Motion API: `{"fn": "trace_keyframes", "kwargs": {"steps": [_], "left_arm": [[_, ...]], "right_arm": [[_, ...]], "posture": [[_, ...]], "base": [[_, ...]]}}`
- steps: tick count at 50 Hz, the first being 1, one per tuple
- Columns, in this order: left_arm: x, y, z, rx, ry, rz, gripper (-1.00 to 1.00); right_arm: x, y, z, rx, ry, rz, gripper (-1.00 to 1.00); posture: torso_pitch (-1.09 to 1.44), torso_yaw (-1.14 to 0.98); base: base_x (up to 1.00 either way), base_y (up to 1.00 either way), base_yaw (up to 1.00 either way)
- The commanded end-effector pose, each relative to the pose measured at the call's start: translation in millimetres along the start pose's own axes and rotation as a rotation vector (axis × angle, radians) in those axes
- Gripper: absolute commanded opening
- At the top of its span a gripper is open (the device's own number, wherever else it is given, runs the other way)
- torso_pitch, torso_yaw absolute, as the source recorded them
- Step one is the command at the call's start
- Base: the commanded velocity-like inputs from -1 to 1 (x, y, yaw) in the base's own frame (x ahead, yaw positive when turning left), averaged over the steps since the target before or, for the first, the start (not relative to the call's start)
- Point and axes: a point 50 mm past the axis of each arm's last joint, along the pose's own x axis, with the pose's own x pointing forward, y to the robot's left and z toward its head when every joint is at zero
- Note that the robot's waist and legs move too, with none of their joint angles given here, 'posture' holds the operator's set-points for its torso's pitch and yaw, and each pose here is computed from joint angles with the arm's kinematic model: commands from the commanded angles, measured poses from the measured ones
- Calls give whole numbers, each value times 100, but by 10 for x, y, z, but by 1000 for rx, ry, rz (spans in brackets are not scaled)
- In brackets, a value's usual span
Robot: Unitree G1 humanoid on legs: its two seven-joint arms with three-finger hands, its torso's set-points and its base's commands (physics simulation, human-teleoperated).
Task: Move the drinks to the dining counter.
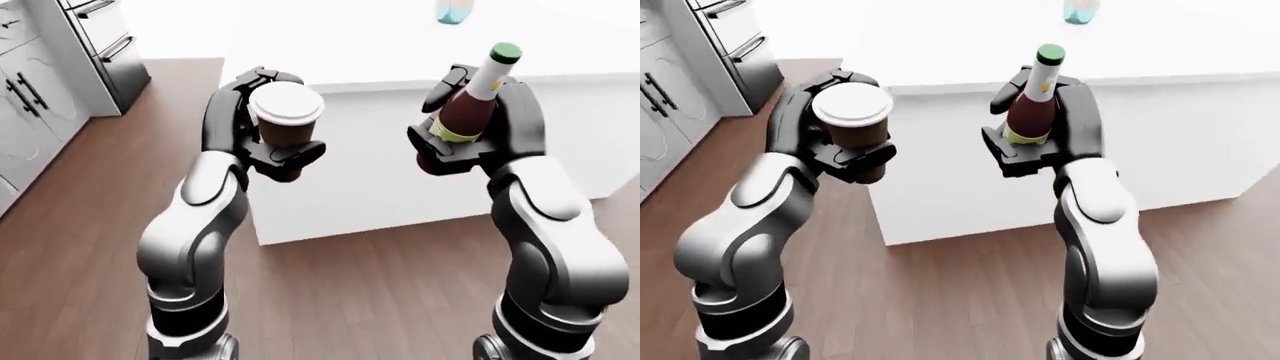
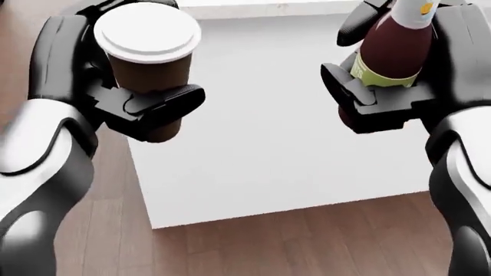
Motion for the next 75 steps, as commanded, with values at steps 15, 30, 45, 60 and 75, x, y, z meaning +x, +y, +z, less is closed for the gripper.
{"fn": "trace_keyframes", "kwargs": {"steps": [15, 30, 45, 60, 75], "left_arm": [[-56, 18, 255, -2, -122, 10, -100], [-73, 36, 299, 2, -129, 15, -100], [-129, 23, 527, 14, -158, 10, -100], [-98, -3, 555, 21, -160, 0, -100], [-105, 10, 575, 23, -165, 3, -100]], "right_arm": [[-20, -2, 216, 15, -110, 3, -100], [-23, -5, 207, 24, -112, 19, -100], [-79, -20, 461, 0, -147, 38, -100], [-69, -59, 474, 5, -133, 19, -100], [-66, -58, 500, -22, -140, 2, -100]], "posture": [[0, 0], [0, 0], [0, 0], [0, 0], [0, 0]], "base": [[22, -16, 63], [0, -99, 0], [0, -4, 0], [0, -50, -20], [0, 0, -13]]}}
